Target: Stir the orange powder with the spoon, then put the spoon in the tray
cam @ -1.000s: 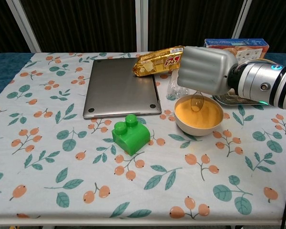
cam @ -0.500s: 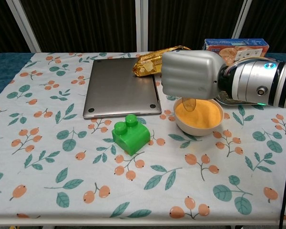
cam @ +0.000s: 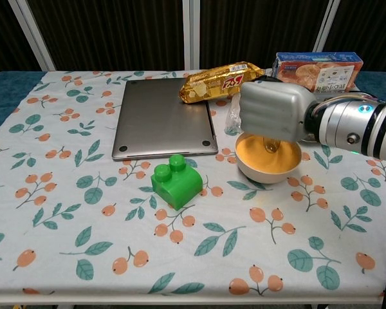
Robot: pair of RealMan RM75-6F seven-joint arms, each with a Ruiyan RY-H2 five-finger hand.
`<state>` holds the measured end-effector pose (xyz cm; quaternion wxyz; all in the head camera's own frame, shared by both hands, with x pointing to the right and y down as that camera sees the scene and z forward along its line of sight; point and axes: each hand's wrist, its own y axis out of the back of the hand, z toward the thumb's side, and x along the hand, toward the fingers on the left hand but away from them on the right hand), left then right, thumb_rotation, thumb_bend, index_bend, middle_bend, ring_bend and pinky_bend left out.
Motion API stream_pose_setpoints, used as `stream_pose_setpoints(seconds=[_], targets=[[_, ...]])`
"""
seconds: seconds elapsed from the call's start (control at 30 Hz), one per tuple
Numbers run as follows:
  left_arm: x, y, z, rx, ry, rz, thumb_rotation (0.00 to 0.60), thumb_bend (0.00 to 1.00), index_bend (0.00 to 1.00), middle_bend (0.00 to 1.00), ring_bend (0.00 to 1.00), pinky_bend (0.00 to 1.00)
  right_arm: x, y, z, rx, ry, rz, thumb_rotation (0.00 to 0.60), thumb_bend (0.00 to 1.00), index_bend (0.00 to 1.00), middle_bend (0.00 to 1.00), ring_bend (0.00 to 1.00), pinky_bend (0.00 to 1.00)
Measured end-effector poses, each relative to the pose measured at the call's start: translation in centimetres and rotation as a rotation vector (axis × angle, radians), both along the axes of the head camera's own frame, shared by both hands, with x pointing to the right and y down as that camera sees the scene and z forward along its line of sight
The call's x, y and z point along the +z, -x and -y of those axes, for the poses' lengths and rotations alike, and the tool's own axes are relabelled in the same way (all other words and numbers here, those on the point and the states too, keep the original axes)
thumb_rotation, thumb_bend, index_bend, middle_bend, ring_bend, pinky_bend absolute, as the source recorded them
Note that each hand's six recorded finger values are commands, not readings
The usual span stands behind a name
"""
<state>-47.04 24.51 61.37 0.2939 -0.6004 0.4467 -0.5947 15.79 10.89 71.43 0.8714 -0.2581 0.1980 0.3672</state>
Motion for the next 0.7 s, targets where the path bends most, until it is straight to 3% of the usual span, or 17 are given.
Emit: stream_pose_setpoints(seconds=[0.17,0.3,0.47,0.7], targets=[[0.0,0.0,0.0,0.0,0.0,0.0,0.6,0.01,0.21,0.18,0.12,0.15,-1.2,0.6,1.2,-0.014,-0.057,0.027,0.6,0.39,0.85,1.0,0.99,1.0],[0.0,0.0,0.0,0.0,0.0,0.0,0.6,0.01,0.21,0.18,0.12,0.15,-2.0,1.4,0.8,-0.049,-0.064,0.054,0.6,0.39,0.83,1.0,0.99,1.0],[0.0,0.0,0.0,0.0,0.0,0.0,0.6,0.01,0.21,0.18,0.12,0.15,-2.2,1.5,0.1,-0.063,-0.045,0.069,0.6,0.39,0.87,1.0,0.99,1.0],[0.0,0.0,0.0,0.0,0.0,0.0,0.6,0.01,0.21,0.18,0.12,0.15,-2.2,0.7,0.7,0.046,0.007,0.108,0.6,0.39,0.88,1.0,0.99,1.0]])
